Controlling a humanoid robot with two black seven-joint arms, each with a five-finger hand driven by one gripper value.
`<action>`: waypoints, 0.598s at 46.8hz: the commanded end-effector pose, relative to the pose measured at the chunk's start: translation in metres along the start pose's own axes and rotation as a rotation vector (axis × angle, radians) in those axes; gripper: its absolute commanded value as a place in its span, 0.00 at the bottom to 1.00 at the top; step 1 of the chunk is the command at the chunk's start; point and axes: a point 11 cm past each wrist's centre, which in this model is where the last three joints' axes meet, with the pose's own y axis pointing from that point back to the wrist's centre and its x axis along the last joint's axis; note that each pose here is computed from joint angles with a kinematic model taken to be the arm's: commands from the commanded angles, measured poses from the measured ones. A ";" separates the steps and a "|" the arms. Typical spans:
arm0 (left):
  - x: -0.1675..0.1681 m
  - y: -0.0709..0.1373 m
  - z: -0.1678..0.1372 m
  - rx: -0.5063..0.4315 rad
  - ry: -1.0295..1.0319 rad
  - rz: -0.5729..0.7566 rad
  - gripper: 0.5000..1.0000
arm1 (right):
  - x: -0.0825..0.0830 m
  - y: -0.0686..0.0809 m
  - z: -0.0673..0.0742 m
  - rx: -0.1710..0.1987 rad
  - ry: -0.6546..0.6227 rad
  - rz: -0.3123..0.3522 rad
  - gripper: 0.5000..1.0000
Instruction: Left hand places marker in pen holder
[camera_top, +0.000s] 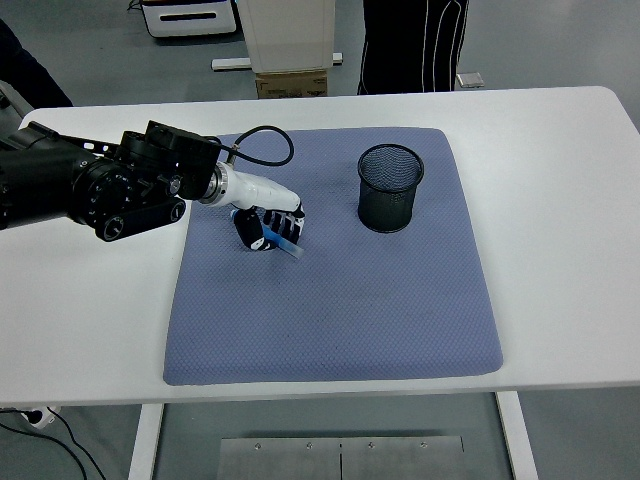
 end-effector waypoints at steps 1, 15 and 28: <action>0.001 0.000 0.000 0.000 0.000 -0.001 0.00 | 0.000 0.000 0.000 0.000 0.000 0.000 1.00; 0.007 0.003 0.000 0.003 -0.009 0.007 0.00 | 0.000 0.000 0.000 0.000 0.000 0.000 1.00; 0.027 0.011 0.005 -0.023 -0.007 0.035 0.00 | 0.000 0.000 0.000 0.000 0.000 0.000 1.00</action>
